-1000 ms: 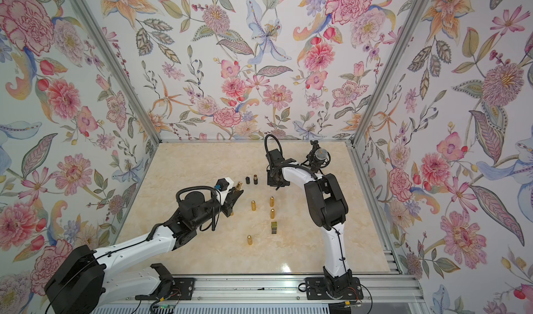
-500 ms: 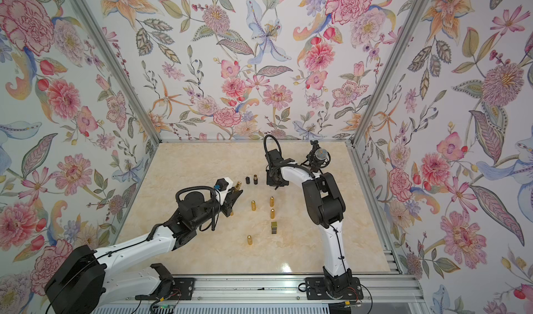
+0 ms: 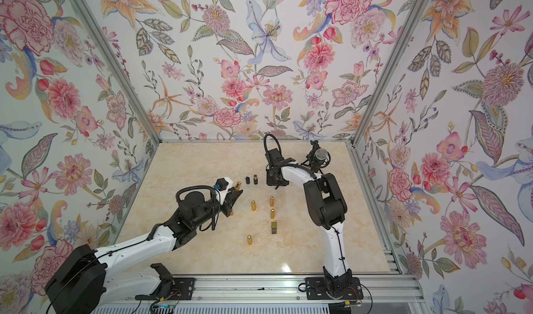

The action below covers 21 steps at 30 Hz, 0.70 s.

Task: Open the lipstick cap
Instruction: Place the cover at the center of the board, then place the lipstick at the center of the board.

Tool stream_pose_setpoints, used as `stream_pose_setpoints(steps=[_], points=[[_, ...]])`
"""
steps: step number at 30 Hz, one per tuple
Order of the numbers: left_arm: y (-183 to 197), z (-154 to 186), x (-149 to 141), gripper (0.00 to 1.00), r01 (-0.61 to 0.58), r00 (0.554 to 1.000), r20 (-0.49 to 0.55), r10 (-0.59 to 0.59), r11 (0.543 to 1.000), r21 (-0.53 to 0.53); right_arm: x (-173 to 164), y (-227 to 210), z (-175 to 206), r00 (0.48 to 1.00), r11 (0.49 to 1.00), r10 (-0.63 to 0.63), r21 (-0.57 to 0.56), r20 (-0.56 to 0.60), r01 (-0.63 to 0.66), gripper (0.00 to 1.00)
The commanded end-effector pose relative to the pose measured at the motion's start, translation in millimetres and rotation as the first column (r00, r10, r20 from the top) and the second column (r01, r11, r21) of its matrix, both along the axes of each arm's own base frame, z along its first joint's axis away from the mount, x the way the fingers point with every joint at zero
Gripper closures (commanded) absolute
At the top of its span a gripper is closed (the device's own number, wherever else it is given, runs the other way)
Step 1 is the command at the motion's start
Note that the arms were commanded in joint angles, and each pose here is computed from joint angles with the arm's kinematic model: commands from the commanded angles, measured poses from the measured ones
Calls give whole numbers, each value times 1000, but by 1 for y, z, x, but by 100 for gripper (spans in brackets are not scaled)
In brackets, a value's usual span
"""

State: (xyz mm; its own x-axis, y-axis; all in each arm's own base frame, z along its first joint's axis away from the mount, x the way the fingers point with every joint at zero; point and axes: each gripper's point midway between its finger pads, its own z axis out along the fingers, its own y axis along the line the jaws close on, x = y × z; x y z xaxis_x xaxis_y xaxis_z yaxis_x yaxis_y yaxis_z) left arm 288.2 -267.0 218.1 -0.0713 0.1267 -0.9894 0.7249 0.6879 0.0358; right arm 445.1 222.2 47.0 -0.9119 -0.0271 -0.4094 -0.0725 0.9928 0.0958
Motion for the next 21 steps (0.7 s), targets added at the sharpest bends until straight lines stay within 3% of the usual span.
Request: stream_pose_setpoints(steps=[1,6,11,17,21], points=[[-1,7,2,93,6,1000,3,-6,1000,-25,-16,4,63,997,997,27,75,78,-33,52],[-7,11,3,93,27,1000,5,-27,999,-35,-55,9,113,989,976,83,192,126,-107,51],[-14,16,7,93,42,999,-15,-44,995,-87,-108,35,158,959,920,209,295,191,-259,49],[-23,19,11,94,63,998,-21,-66,993,-105,-150,62,204,930,809,259,468,261,-356,48],[-28,19,13,94,75,997,-26,-79,992,-104,-171,85,225,906,740,301,525,299,-419,47]])
